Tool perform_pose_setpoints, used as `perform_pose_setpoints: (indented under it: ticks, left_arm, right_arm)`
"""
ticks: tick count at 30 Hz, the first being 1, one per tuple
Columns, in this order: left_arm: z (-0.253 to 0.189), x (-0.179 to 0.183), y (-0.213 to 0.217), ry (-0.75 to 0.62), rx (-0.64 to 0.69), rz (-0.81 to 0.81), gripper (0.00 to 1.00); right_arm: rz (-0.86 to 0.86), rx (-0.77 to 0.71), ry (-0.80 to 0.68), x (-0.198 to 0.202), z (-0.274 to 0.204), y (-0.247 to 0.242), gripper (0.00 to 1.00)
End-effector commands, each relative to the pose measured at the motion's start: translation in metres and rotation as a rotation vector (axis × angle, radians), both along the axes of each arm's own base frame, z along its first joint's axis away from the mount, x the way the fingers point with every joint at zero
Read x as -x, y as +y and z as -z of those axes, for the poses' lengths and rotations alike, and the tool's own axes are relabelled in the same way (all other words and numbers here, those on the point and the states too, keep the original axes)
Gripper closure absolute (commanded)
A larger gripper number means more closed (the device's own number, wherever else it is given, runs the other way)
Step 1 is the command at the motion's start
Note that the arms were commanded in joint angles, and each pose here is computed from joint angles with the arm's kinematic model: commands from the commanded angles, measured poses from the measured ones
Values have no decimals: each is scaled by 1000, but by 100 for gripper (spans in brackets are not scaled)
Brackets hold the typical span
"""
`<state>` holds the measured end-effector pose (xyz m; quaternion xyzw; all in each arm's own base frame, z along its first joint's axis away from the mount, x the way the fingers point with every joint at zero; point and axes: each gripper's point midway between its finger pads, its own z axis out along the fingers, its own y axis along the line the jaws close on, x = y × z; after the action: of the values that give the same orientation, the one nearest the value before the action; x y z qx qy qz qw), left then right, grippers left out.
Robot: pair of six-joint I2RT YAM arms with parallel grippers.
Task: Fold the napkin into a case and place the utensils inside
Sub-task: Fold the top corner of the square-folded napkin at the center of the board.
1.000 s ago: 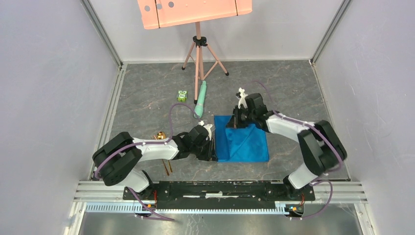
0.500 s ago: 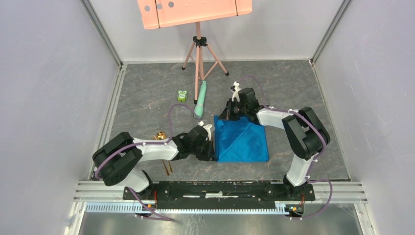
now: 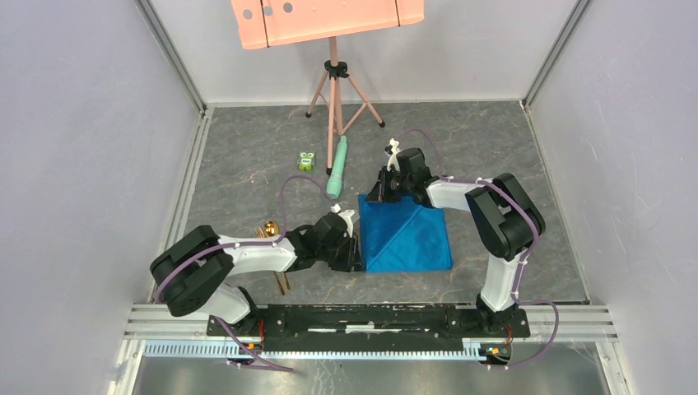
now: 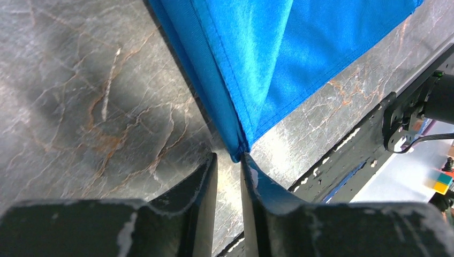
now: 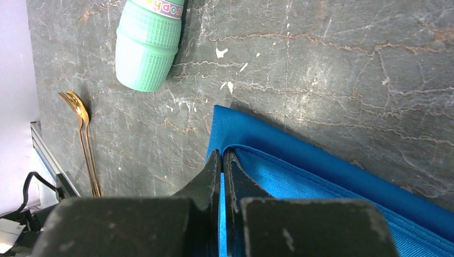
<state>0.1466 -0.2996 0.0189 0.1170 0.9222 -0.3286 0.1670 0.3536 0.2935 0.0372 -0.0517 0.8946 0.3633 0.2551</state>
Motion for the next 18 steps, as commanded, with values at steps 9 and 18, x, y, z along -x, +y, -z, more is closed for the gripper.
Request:
perform_pose_setpoints:
  ticks: [9, 18]
  left_arm:
    - [-22, 5, 16, -26, 1, -37, 54]
    - [-28, -11, -6, -14, 28, -60, 45]
  right_arm:
    - [-54, -46, -85, -12, -20, 15, 90]
    - [-92, -71, -91, -4, -23, 24, 90]
